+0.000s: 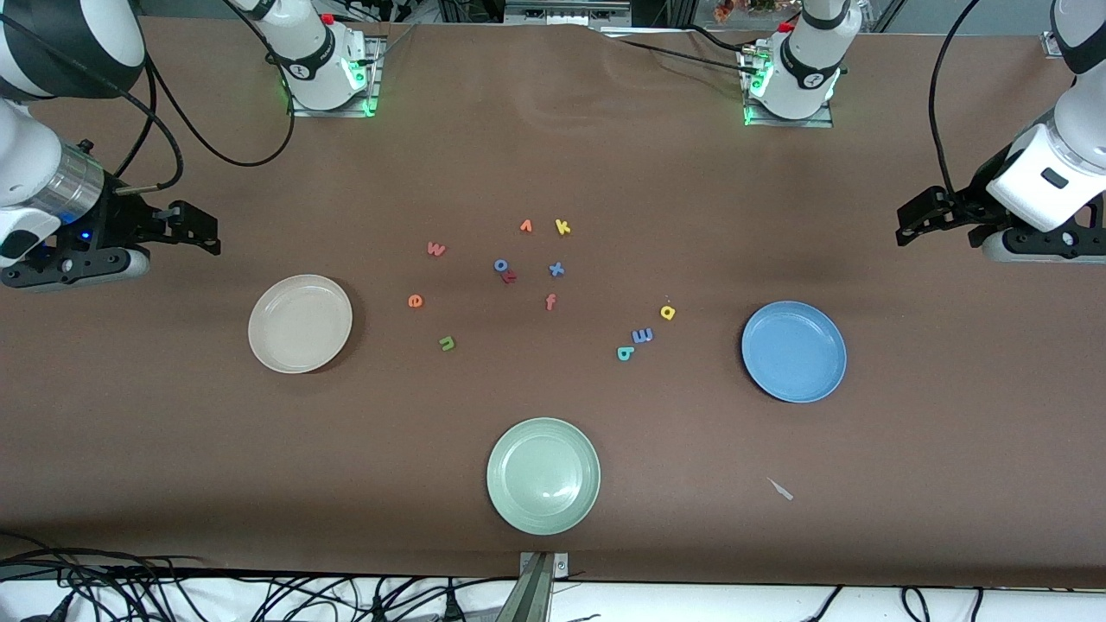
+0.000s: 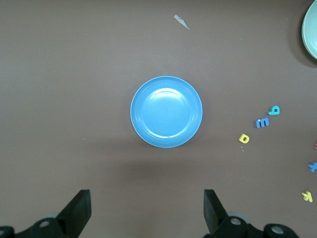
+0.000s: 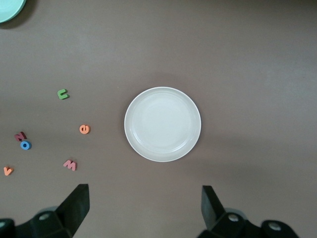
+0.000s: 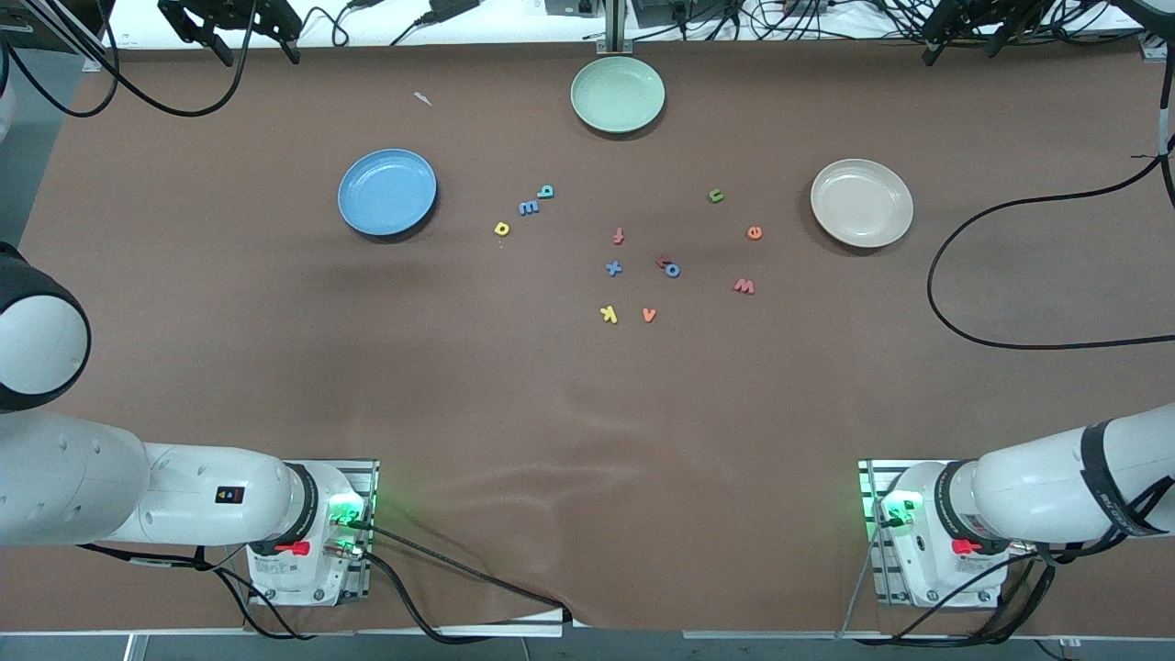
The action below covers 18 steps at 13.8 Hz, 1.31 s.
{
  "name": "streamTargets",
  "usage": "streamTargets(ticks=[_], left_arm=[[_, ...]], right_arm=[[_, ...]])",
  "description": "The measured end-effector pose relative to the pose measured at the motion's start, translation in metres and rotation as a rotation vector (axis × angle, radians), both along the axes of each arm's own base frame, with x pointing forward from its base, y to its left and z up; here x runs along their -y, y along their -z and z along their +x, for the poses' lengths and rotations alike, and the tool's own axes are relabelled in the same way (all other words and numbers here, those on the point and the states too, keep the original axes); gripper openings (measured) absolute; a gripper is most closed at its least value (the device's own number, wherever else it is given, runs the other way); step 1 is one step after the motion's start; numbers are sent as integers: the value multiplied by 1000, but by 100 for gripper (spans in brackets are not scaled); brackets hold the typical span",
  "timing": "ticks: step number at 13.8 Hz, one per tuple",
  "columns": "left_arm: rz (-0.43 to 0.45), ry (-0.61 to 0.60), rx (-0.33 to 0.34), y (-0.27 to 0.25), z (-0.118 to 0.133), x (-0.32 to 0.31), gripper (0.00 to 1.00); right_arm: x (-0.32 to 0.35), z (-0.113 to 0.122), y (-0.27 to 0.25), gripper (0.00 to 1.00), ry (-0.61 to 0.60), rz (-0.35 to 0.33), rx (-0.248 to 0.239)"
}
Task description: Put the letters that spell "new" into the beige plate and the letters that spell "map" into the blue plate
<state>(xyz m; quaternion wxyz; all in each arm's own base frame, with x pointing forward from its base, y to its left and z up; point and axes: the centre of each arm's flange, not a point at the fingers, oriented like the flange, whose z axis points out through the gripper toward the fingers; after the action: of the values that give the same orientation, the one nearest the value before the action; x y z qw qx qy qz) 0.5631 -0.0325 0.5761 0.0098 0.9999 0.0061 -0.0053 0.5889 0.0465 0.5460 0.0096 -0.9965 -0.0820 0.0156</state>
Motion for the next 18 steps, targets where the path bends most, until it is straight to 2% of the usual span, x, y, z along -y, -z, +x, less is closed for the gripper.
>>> streamTargets(ticks=[18], left_arm=[[0,0,0,0,0,0,100]], right_arm=[[-3,0,3,100,-6,-1,-12]])
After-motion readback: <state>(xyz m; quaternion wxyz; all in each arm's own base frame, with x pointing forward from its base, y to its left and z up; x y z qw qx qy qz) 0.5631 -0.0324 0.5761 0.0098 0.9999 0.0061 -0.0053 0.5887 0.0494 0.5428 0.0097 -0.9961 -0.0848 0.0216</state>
